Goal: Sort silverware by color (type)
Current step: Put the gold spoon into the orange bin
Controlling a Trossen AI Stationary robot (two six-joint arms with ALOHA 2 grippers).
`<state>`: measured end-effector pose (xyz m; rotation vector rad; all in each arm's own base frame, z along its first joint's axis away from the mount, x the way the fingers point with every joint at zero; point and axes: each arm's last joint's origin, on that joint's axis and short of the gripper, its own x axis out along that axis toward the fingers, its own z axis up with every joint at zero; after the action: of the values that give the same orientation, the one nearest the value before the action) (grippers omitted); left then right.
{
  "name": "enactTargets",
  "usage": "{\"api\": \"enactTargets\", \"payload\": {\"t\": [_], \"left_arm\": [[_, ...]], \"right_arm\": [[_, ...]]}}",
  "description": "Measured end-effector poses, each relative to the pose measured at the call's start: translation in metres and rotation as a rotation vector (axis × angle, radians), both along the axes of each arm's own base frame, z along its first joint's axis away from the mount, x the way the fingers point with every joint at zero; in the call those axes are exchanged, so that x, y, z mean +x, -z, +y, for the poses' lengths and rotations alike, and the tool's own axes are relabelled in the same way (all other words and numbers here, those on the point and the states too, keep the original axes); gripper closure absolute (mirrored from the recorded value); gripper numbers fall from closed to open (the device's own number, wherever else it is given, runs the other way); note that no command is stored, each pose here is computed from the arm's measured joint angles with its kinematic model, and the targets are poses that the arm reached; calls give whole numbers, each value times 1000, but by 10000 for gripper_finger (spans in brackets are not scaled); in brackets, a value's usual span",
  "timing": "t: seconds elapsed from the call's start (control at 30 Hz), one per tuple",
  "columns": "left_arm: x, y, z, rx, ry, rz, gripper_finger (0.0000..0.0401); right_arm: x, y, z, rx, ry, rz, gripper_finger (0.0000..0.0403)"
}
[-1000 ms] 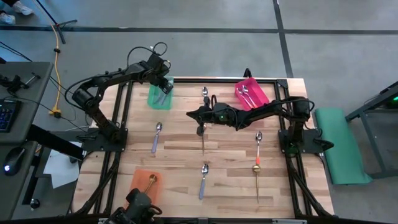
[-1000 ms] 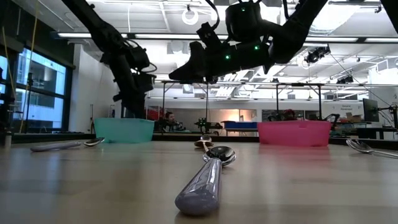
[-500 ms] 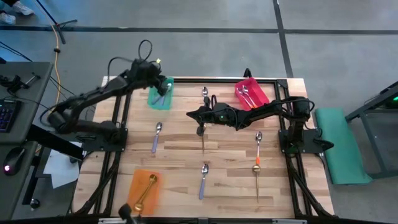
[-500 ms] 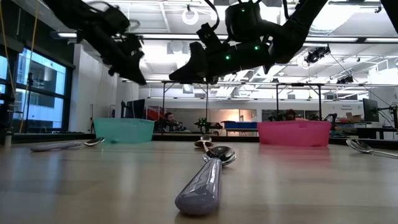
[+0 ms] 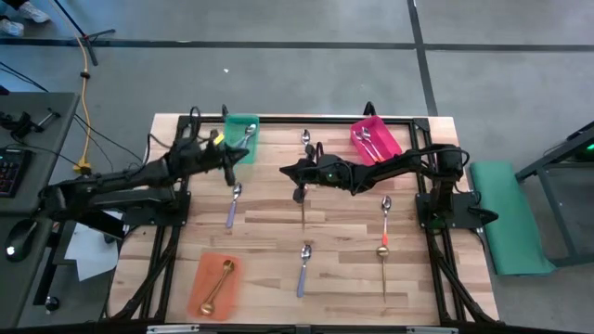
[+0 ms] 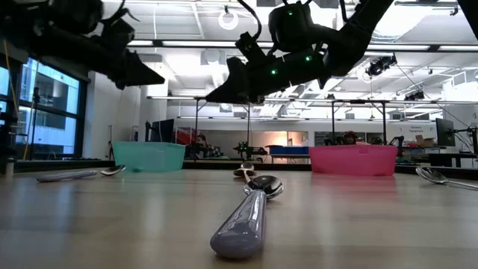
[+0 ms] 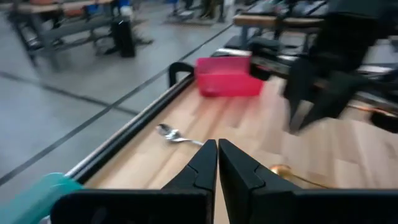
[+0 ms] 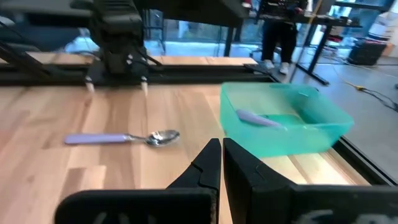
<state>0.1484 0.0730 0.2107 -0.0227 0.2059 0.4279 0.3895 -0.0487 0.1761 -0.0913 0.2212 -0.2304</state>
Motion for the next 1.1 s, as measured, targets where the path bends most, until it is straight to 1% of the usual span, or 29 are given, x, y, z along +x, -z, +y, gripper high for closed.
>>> {"api": "enactTargets", "payload": {"t": [0.17, 0.27, 0.43, 0.57, 0.7, 0.77, 0.93, 1.1], "left_arm": [[-4, 17, -15, 20, 74, -40, 396], [-5, 25, -21, 23, 94, -42, 396], [-4, 27, -28, 25, 142, -27, 396], [-2, 27, -33, 43, 184, -21, 396], [-1, 27, -39, 41, 220, -21, 396], [0, 27, -42, 41, 240, -21, 396], [1, 28, -50, 34, 295, -15, 396], [2, 29, -57, 19, 343, -11, 396]], "right_arm": [[-1, 5, 7, -13, 35, 57, 403], [-1, 9, 13, -26, 35, 107, 403], [-2, 15, 26, -16, 8, 164, 401], [-5, 19, 36, -14, 73, 212, 388], [-9, 26, 46, -9, 136, 281, 362], [-11, 30, 51, 27, 154, 310, 347], [-17, 38, 64, 163, 207, 357, 309], [-24, 46, 72, 297, 277, 408, 286]]}}
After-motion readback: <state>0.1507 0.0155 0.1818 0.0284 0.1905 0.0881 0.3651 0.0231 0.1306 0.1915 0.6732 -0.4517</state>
